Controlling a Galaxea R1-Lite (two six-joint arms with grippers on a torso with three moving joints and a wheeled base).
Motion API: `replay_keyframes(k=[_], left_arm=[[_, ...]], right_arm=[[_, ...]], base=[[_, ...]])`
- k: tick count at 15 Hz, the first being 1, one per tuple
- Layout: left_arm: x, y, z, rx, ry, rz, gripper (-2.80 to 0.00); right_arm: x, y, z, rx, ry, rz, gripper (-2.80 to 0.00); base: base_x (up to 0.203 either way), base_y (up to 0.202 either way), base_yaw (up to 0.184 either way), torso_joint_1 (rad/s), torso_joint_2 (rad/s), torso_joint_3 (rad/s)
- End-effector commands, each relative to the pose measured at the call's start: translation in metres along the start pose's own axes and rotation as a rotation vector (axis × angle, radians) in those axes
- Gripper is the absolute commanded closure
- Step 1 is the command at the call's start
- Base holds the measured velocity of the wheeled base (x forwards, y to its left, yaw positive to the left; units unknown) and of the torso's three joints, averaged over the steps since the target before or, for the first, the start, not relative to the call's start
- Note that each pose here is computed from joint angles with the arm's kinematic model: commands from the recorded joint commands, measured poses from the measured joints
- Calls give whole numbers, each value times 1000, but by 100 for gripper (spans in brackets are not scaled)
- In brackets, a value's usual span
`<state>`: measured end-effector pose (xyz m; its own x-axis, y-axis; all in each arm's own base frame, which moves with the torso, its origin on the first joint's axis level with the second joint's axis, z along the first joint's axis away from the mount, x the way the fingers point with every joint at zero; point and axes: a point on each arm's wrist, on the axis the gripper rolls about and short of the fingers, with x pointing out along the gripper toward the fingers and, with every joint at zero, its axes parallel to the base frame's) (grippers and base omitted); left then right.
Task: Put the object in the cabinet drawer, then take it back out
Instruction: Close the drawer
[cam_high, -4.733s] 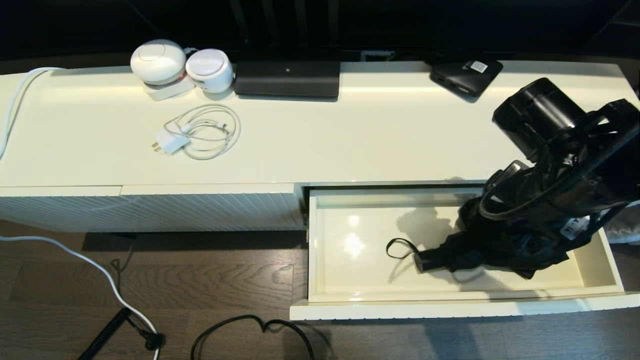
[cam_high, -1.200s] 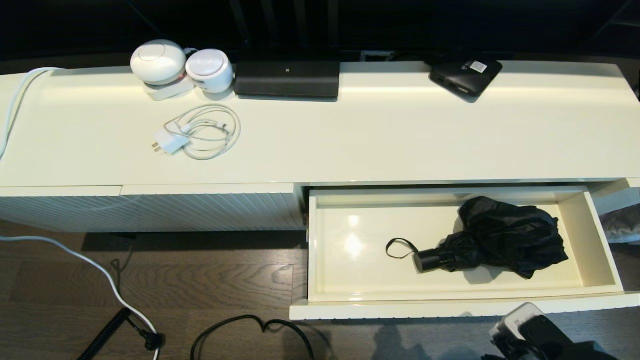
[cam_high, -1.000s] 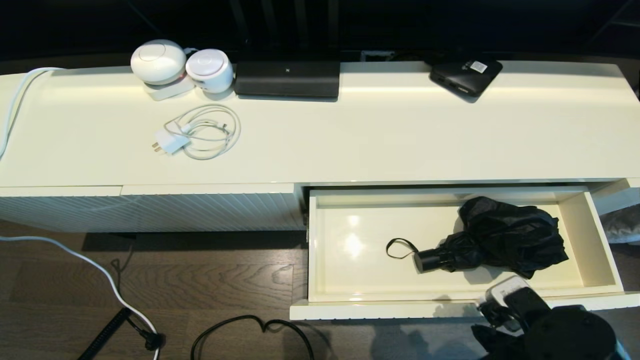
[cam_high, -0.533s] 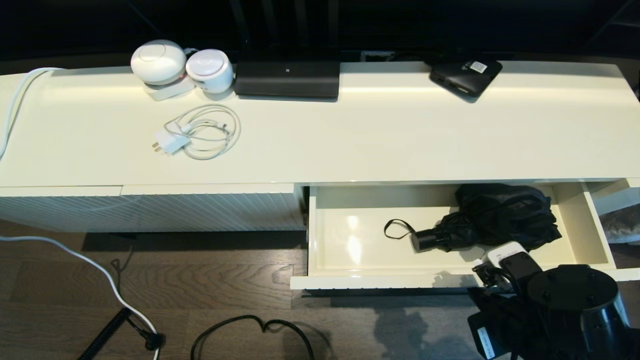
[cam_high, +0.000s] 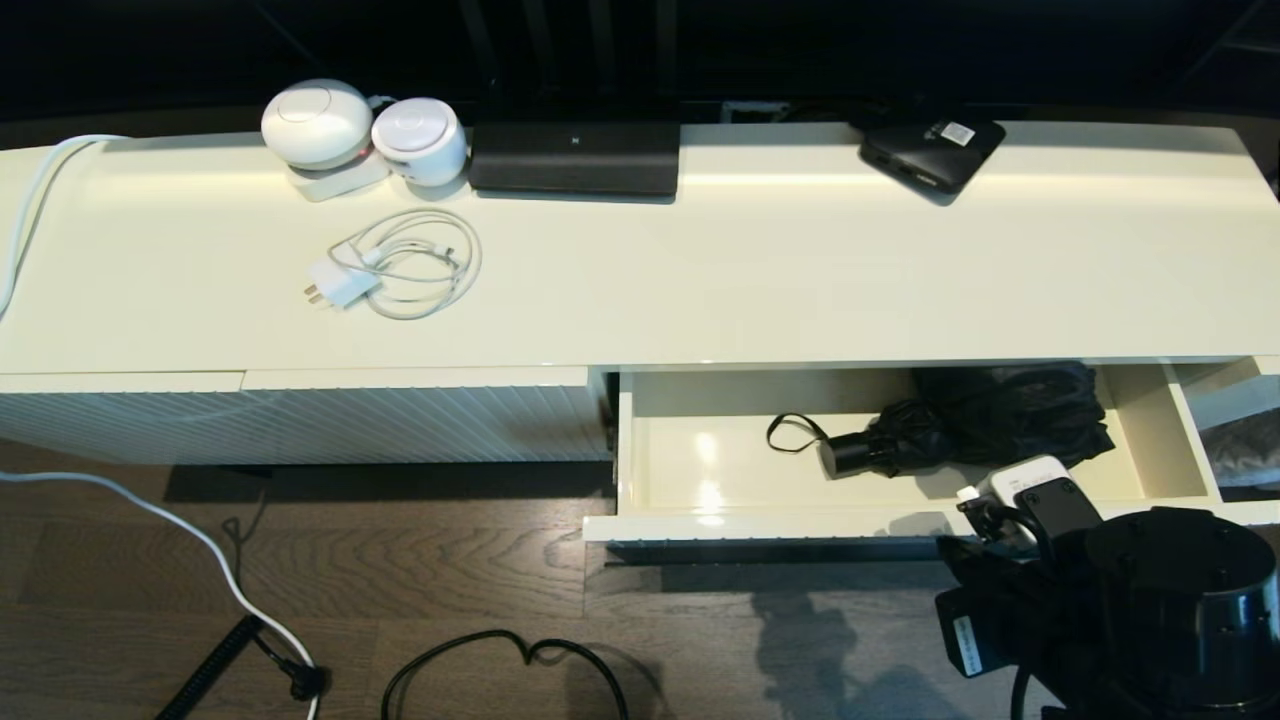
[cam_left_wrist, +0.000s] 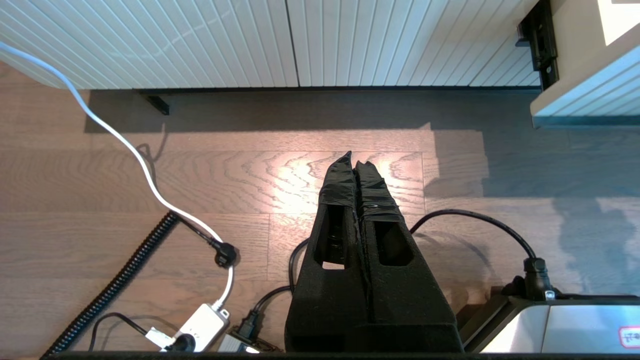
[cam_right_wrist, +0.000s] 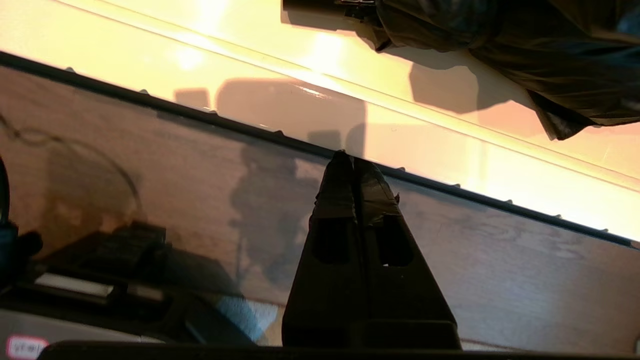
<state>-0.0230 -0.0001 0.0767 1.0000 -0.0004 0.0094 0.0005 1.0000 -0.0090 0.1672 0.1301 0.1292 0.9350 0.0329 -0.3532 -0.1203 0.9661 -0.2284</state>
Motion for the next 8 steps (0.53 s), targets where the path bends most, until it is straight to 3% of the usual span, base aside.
replay_keyframes(k=[1,8], left_arm=[[0,0,0,0,-1,0,0],[0,0,0,0,-3,0,0]], right_arm=[[0,-2,1,14,-22,-10,0],[6,-10,9,81,-136,-54,0]], base=[[0,0,0,0,0,0],[0,0,0,0,0,0]])
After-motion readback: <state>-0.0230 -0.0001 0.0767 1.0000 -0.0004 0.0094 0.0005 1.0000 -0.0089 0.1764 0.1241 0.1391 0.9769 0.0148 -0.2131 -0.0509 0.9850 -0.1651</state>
